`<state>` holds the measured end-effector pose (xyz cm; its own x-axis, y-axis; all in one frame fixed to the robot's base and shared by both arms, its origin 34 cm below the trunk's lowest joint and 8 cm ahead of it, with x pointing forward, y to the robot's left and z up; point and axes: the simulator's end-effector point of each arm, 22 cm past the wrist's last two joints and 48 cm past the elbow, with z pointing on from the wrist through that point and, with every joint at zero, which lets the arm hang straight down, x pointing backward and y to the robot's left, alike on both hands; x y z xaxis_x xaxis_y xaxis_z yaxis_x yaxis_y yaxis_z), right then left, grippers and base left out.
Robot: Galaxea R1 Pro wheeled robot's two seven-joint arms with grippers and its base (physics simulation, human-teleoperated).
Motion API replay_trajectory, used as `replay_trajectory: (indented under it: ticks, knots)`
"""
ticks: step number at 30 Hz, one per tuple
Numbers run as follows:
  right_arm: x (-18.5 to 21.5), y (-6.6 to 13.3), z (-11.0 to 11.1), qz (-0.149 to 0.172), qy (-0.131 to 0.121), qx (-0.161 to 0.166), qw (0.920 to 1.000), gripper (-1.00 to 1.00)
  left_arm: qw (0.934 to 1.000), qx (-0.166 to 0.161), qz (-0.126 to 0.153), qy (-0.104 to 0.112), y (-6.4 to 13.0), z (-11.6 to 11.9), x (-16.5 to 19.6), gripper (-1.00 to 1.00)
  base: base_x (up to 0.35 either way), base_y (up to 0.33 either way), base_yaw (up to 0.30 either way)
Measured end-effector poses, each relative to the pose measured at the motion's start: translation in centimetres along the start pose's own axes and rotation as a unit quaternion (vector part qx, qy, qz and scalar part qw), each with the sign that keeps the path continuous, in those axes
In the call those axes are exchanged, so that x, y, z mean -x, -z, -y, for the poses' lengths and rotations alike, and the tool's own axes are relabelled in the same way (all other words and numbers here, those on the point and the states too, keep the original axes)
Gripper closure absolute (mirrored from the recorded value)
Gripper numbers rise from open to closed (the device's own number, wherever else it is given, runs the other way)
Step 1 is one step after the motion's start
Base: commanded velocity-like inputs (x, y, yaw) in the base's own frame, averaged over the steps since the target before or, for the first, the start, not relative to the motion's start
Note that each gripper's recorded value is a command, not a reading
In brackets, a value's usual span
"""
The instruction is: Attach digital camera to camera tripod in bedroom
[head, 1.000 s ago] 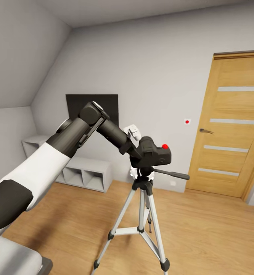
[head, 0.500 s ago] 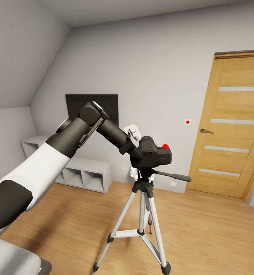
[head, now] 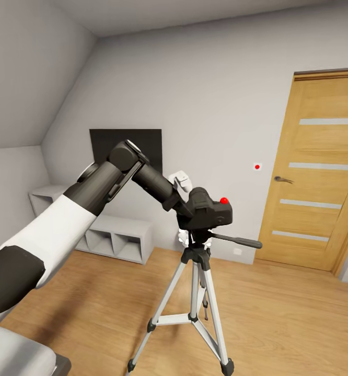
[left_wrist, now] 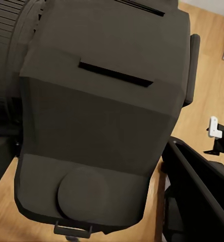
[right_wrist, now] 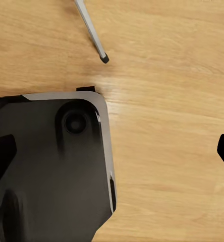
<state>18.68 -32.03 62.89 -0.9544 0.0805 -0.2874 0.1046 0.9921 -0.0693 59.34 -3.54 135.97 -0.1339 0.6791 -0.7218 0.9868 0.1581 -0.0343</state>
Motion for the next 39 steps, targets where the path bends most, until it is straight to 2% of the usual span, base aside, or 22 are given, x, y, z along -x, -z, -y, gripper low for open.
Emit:
replay_trajectory:
  ticks: [7, 28, 34, 37, 39]
  knots:
    - [0.0, 0.0, 0.0, 0.000, 0.000, 0.000, 1.0000, -1.00, 0.9997, 0.006, -0.004, 0.023, 0.5, -1.4, -1.2, 1.00, 0.000, 0.000, 0.000]
    - [0.1, 0.0, 0.0, 0.002, 0.001, 0.001, 1.0000, -1.00, 0.9998, 0.006, -0.001, 0.021, 0.6, -1.3, -1.0, 1.00, 0.000, 0.000, 0.000]
    - [0.6, 0.0, -0.2, 0.012, 0.027, 0.007, 0.9995, -1.00, 0.9998, 0.006, -0.001, 0.021, 0.6, -1.2, -0.9, 1.00, 0.000, 0.000, 0.000]
    - [0.9, 0.0, -0.5, 0.018, 0.057, 0.014, 0.9981, -1.00, 0.9998, 0.005, -0.001, 0.021, 0.6, -1.2, -0.9, 1.00, 0.000, 0.000, 0.000]
    - [1.0, 0.0, -0.6, 0.019, 0.066, 0.016, 0.9975, -1.00, 0.9998, 0.005, -0.001, 0.021, 0.6, -1.2, -0.9, 1.00, 0.000, 0.000, 0.000]
